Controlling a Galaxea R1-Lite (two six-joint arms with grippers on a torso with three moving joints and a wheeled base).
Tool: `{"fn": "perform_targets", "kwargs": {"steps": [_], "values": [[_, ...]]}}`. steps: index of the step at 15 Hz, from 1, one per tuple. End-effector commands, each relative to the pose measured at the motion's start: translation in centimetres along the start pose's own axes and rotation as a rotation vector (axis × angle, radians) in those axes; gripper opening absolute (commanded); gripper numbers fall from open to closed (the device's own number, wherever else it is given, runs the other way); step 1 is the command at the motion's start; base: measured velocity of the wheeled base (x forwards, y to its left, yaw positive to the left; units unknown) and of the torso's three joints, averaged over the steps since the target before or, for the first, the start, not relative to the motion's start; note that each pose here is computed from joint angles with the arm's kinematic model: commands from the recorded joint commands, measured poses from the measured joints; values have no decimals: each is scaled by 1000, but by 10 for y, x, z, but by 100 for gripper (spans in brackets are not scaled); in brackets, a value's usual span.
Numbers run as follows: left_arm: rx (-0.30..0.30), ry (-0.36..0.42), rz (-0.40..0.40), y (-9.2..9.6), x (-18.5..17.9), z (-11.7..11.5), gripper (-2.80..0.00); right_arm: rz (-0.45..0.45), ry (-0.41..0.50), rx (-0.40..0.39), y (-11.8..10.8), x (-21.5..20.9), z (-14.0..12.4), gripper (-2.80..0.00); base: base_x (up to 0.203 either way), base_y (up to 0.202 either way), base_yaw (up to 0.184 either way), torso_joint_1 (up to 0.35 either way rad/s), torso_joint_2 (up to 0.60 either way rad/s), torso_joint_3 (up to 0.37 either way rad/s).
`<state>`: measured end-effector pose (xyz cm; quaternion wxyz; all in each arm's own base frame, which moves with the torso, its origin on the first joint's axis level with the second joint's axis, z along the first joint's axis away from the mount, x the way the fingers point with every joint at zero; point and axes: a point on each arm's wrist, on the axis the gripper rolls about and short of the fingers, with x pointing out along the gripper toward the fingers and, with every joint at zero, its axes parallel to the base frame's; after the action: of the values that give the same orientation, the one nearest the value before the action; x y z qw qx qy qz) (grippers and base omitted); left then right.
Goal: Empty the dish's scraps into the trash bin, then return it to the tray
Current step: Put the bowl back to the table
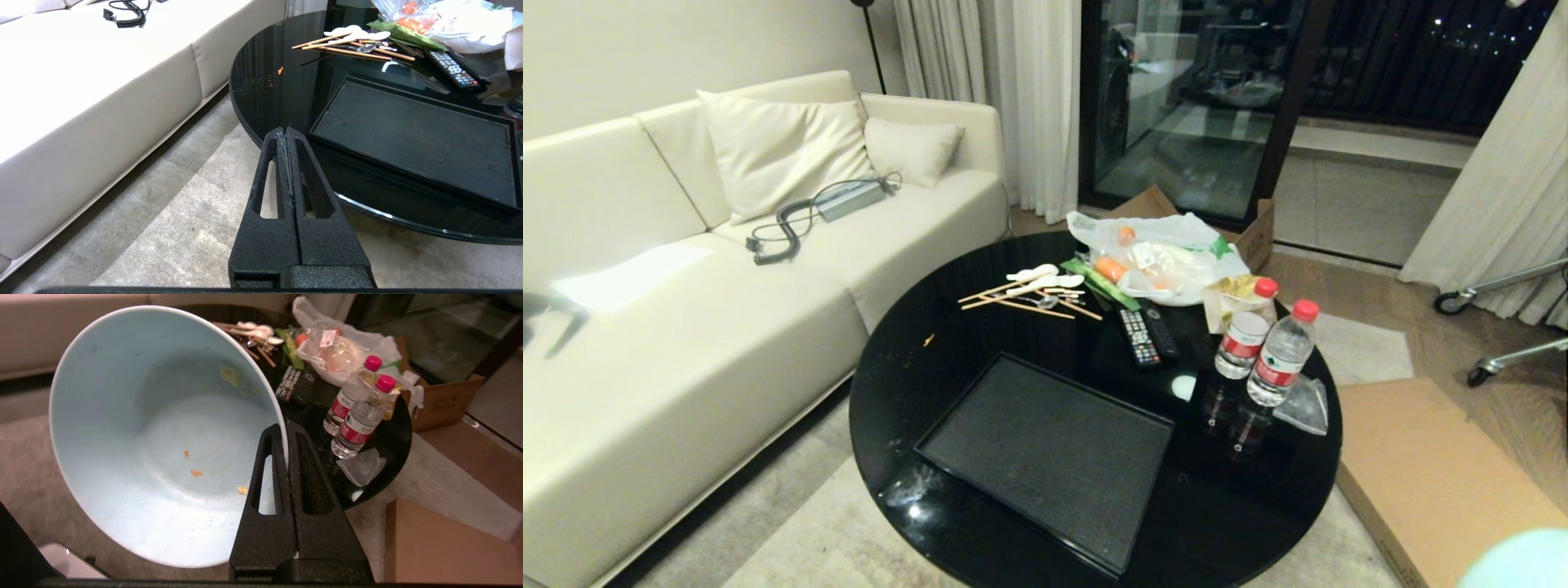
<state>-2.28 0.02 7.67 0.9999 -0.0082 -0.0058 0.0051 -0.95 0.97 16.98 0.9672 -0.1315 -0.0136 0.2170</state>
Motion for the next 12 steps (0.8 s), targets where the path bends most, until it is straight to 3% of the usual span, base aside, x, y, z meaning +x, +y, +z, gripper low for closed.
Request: {"fn": "perform_targets", "kwargs": {"steps": [1,4,7,10,12], "values": [[0,-1,1,0,0,0,-280,71,149,4,-23,41,13,-280,0,0,0,0,0,0],[0,-1,1,0,0,0,-280,176,217,-46,-44,92,19,-280,0,0,0,0,0,0],[0,-1,1,0,0,0,-280,317,244,-83,-48,149,24,-280,0,0,0,0,0,0],[0,-1,1,0,0,0,-280,382,253,-113,-37,214,34,-280,0,0,0,0,0,0],[0,-1,1,0,0,0,-280,405,258,-99,-14,256,45,-280,0,0,0,0,0,0]]}}
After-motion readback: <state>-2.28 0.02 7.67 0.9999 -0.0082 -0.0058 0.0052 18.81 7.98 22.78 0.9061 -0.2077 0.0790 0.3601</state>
